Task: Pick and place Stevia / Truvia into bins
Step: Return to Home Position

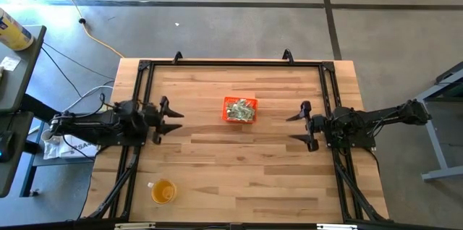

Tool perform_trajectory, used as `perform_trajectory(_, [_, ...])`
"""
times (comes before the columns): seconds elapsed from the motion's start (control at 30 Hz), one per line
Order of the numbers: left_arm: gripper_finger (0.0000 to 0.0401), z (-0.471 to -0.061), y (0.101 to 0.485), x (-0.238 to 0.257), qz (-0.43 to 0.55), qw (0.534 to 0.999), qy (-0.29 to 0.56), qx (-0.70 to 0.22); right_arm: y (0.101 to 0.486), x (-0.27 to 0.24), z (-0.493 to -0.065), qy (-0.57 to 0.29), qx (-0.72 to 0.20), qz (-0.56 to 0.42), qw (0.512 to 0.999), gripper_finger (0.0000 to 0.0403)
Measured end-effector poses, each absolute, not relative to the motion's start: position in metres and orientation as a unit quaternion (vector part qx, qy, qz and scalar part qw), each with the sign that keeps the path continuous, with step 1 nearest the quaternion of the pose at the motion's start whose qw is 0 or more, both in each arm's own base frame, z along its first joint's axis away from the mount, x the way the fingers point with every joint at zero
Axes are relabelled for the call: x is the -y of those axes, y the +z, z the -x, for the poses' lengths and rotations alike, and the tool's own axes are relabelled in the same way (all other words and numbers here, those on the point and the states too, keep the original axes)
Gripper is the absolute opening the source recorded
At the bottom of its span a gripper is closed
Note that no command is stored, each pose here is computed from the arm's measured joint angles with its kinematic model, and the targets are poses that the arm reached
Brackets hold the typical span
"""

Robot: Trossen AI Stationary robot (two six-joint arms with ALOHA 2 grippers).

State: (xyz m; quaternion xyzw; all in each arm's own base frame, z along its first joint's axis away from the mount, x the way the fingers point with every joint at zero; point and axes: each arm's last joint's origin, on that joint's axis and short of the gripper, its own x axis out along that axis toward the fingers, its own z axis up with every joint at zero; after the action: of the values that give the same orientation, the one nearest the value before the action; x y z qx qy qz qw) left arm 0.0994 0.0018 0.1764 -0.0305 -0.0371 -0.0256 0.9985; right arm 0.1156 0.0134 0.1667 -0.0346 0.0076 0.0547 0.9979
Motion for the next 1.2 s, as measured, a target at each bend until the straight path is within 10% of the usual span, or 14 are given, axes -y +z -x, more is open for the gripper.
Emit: perform_trajectory(1.2, [0.0216, -0.102, 0.162, -0.003, 0.007, 0.999, -0.011, -0.03, 0.157, -0.013, -0.112, 0.149, -0.053, 0.038, 0.987, 0.0279])
